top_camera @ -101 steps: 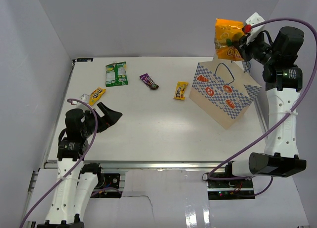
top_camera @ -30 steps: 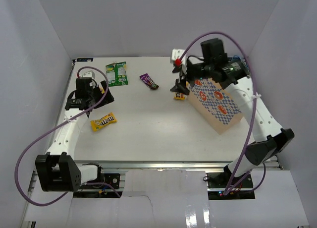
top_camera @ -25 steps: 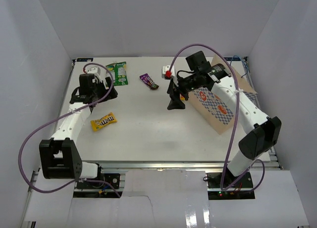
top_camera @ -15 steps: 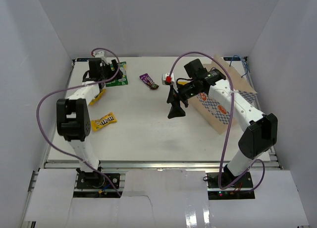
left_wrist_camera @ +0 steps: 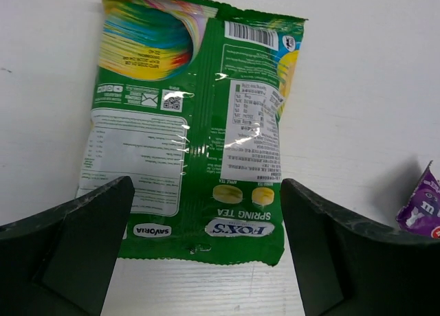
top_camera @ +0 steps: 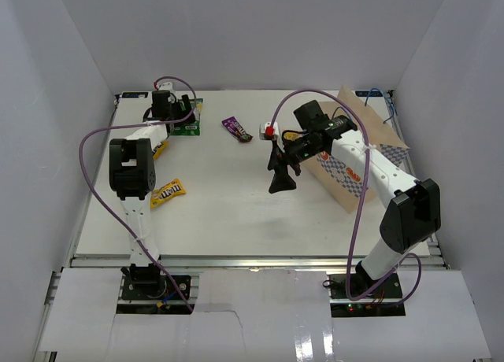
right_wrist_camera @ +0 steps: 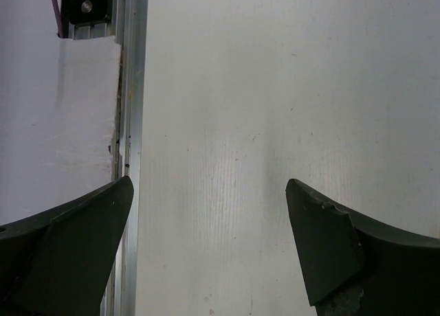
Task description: Place the snacks into the paper bag
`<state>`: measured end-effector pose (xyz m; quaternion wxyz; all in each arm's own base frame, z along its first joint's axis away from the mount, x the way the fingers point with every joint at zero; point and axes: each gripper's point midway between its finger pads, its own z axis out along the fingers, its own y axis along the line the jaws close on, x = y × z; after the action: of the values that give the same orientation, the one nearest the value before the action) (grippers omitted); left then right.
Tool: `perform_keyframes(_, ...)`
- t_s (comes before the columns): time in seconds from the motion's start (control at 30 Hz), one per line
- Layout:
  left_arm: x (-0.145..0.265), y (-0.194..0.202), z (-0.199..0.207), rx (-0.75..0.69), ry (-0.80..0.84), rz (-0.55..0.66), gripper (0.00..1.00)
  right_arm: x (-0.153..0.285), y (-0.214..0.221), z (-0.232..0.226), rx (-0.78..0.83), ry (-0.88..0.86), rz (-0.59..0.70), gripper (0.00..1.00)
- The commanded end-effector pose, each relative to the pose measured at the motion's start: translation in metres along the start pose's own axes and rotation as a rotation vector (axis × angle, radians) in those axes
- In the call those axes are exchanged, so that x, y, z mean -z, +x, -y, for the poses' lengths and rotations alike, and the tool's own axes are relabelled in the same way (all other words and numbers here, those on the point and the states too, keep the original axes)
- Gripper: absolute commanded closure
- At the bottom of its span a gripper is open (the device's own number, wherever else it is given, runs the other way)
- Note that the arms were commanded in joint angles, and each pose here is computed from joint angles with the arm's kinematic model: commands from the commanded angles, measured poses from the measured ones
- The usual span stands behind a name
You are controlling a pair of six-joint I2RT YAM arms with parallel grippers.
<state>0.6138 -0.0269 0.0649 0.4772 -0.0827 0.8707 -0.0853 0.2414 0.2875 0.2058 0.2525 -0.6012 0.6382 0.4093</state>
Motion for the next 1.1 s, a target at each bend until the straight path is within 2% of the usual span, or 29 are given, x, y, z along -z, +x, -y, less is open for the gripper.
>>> perform_keyframes(0.0,0.011,-0.047,-0.004,-0.038,-0.029,0.118,0.02,-0.001,-0.006,0.0,0.001,-0.023,0.035,0.03)
perform_keyframes(0.1,0.009,-0.038,-0.014,-0.054,-0.073,0.114,0.02,-0.003,-0.005,0.001,-0.007,-0.027,0.032,0.03)
perform_keyframes(0.3,0.015,-0.053,-0.019,-0.078,-0.103,0.177,0.02,-0.004,0.0,0.001,-0.021,-0.022,0.021,0.03)
perform_keyframes(0.33,0.012,-0.053,-0.02,-0.086,-0.107,0.166,0.02,-0.004,0.002,0.001,-0.024,-0.021,0.019,0.03)
perform_keyframes(0.37,0.002,-0.032,-0.025,-0.086,-0.117,0.095,0.02,-0.005,0.002,0.001,-0.027,-0.021,0.019,0.03)
perform_keyframes(0.4,-0.001,-0.043,-0.02,-0.09,-0.103,0.104,0.02,-0.004,0.002,0.0,-0.029,-0.022,0.02,0.03)
perform_keyframes(0.47,-0.013,-0.016,-0.024,-0.106,-0.097,0.011,0.02,-0.004,0.002,-0.001,-0.029,-0.02,0.02,0.03)
perform_keyframes(0.63,-0.015,-0.017,-0.023,-0.108,-0.089,-0.004,0.02,-0.003,0.004,-0.002,-0.03,-0.014,0.016,0.03)
perform_keyframes(0.67,-0.013,-0.017,-0.042,-0.089,-0.115,-0.014,0.02,-0.003,0.004,-0.003,-0.033,-0.017,0.016,0.03)
perform_keyframes(0.9,-0.008,0.017,-0.056,-0.05,-0.131,-0.103,0.02,-0.002,0.0,-0.003,-0.028,-0.016,0.024,0.03)
perform_keyframes(1.0,-0.005,0.029,-0.049,-0.022,-0.087,-0.138,0.05,-0.001,-0.002,-0.003,-0.024,-0.013,0.028,0.03)
perform_keyframes(1.07,-0.002,0.032,-0.042,0.01,-0.053,-0.149,0.11,-0.001,-0.003,-0.004,-0.024,-0.014,0.032,0.03)
